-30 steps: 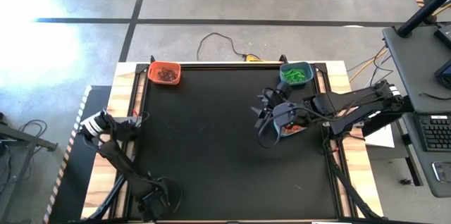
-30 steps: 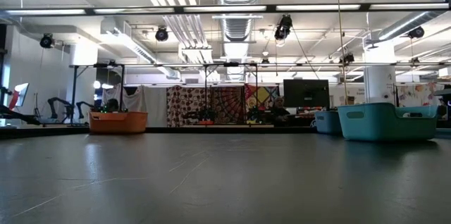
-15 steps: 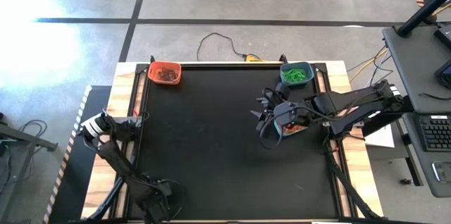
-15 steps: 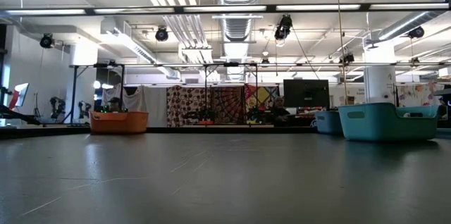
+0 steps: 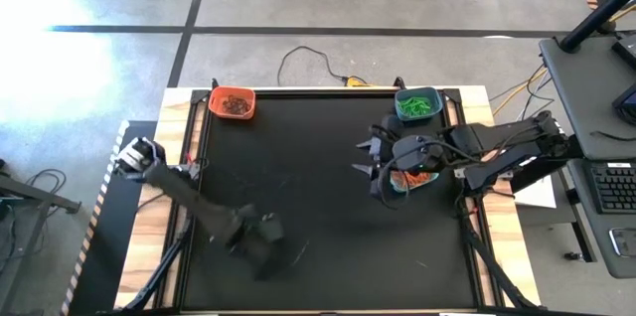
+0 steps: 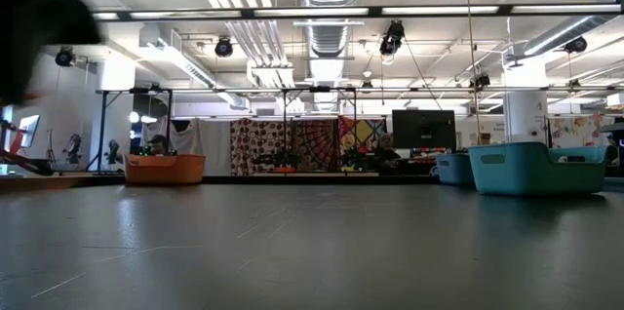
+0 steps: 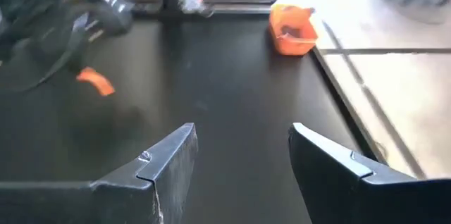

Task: Sort rubber bands into baskets
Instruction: Put the orange rubber band into the green bin

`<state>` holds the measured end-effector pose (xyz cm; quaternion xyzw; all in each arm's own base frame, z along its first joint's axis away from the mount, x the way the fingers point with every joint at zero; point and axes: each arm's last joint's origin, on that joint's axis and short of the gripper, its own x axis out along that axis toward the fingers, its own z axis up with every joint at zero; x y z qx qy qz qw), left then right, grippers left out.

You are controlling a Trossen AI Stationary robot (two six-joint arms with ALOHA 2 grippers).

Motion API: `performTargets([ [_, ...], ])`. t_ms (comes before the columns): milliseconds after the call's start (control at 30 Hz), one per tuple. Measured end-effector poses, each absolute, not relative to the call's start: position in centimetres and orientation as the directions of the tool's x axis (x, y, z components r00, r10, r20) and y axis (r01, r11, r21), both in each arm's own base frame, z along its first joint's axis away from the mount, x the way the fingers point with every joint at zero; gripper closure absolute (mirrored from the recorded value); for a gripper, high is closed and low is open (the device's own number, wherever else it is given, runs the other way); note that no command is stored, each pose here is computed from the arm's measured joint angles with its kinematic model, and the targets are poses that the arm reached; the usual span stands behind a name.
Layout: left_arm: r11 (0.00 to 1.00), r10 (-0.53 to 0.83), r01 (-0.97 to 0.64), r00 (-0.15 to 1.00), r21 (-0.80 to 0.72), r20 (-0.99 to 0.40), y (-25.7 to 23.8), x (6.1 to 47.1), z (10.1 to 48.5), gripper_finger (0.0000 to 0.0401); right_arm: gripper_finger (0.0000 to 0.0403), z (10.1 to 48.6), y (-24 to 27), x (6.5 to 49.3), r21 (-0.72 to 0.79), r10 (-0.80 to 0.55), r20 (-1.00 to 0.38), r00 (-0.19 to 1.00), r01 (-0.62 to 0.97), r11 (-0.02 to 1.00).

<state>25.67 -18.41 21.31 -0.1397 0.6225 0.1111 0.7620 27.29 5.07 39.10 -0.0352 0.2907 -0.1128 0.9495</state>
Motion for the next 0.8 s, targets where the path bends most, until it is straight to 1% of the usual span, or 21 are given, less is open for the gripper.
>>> performTargets([
  [67, 0.919, 0.003, -0.380, 0.266, -0.102, -0.964, -16.3, 27.3, 22.8, 0.0401, 0.0186, 38.4, 5.2, 27.2, -0.132, -0.190, -0.585, 0.788, 0.139, 0.981],
  [167, 0.908, 0.031, -0.396, 0.391, -0.138, -0.920, -13.6, 29.5, 24.8, 0.0401, 0.0186, 36.8, 5.4, 27.0, -0.113, -0.127, -0.676, 0.726, 0.068, 0.991],
  [267, 0.884, 0.004, -0.394, 0.547, -0.253, -0.837, -11.6, 32.2, 26.0, 0.0401, 0.0186, 35.5, 5.2, 26.2, -0.082, -0.129, -0.742, 0.657, 0.103, 0.991],
  [367, 0.839, -0.032, -0.348, 0.736, -0.418, -0.677, -9.8, 34.9, 26.8, 0.0401, 0.0186, 35.3, 4.8, 24.1, -0.050, -0.138, -0.763, 0.631, 0.154, 0.987],
  [467, 0.815, -0.051, -0.255, 0.863, -0.521, -0.502, -8.0, 37.2, 27.4, 0.0401, 0.0186, 34.9, 4.8, 21.6, 0.012, -0.118, -0.747, 0.654, 0.191, 0.981],
  [533, 0.798, -0.054, -0.207, 0.911, -0.565, -0.409, -6.4, 38.5, 27.5, 0.0401, 0.0186, 34.0, 4.8, 19.8, 0.050, -0.104, -0.756, 0.646, 0.216, 0.975],
  [633, 0.777, -0.092, -0.129, 0.945, -0.616, -0.314, -2.7, 41.0, 26.1, 0.0401, 0.0186, 32.7, 4.5, 17.1, 0.121, -0.091, -0.754, 0.651, 0.274, 0.954],
  [733, 0.751, -0.162, -0.087, 0.937, -0.654, -0.310, 1.1, 44.0, 23.4, 0.0401, 0.0186, 31.5, 3.8, 15.2, 0.180, -0.094, -0.747, 0.658, 0.337, 0.924],
  [800, 0.744, -0.190, -0.072, 0.930, -0.665, -0.314, 2.5, 46.0, 22.5, 0.0401, 0.0186, 30.8, 3.5, 14.4, 0.221, -0.103, -0.745, 0.659, 0.390, 0.894],
])
